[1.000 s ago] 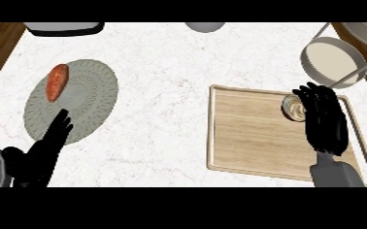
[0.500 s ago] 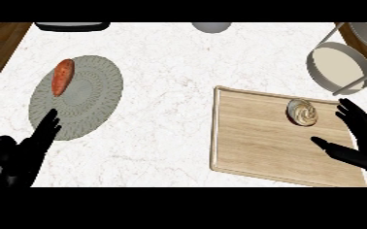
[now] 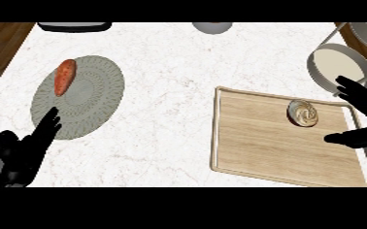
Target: Pick the cupcake from the tray and place it in the tiered basket
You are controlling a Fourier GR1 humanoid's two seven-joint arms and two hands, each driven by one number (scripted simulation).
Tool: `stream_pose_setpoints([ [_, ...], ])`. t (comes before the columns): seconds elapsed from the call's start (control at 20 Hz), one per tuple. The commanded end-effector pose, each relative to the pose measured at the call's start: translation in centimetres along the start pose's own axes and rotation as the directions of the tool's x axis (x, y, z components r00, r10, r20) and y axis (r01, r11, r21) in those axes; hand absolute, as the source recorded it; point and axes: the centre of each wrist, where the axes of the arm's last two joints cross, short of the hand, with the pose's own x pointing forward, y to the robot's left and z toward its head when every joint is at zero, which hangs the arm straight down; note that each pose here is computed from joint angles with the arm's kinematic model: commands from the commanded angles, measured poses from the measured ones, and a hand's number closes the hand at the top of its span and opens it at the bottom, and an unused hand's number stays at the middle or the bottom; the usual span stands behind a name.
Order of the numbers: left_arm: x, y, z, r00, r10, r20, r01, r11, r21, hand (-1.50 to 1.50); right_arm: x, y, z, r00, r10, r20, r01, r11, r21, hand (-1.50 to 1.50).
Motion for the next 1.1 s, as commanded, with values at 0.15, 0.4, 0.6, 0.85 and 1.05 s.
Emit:
stream_pose_setpoints([
  [0.15,1.1,1.1,-1.2,1.000,-0.003,-0.010,0.004,1.000,0.011,0.00,4.4,-1.7,-1.9,0.996,0.017,-0.084,-0.009,0.995,0.104,-1.50],
  [0.4,0.1,1.6,-0.3,1.000,-0.018,0.000,0.018,1.000,-0.009,0.00,4.7,-0.4,-2.6,0.978,0.066,-0.197,-0.028,0.982,0.189,-1.50],
  [0.6,0.9,0.5,-0.6,1.000,-0.005,-0.016,0.005,1.000,-0.001,0.00,6.1,-1.4,-2.1,0.961,0.122,-0.248,-0.079,0.981,0.178,-1.50],
  [0.85,0.5,0.3,-1.0,1.000,0.006,-0.018,-0.006,1.000,-0.001,0.00,4.9,-1.1,-2.4,0.939,0.133,-0.318,-0.082,0.982,0.168,-1.50],
  [1.05,-1.2,-0.1,0.3,1.000,-0.013,-0.004,0.013,1.000,-0.005,0.00,2.0,-2.9,-0.9,0.948,0.108,-0.299,-0.050,0.979,0.196,-1.50],
])
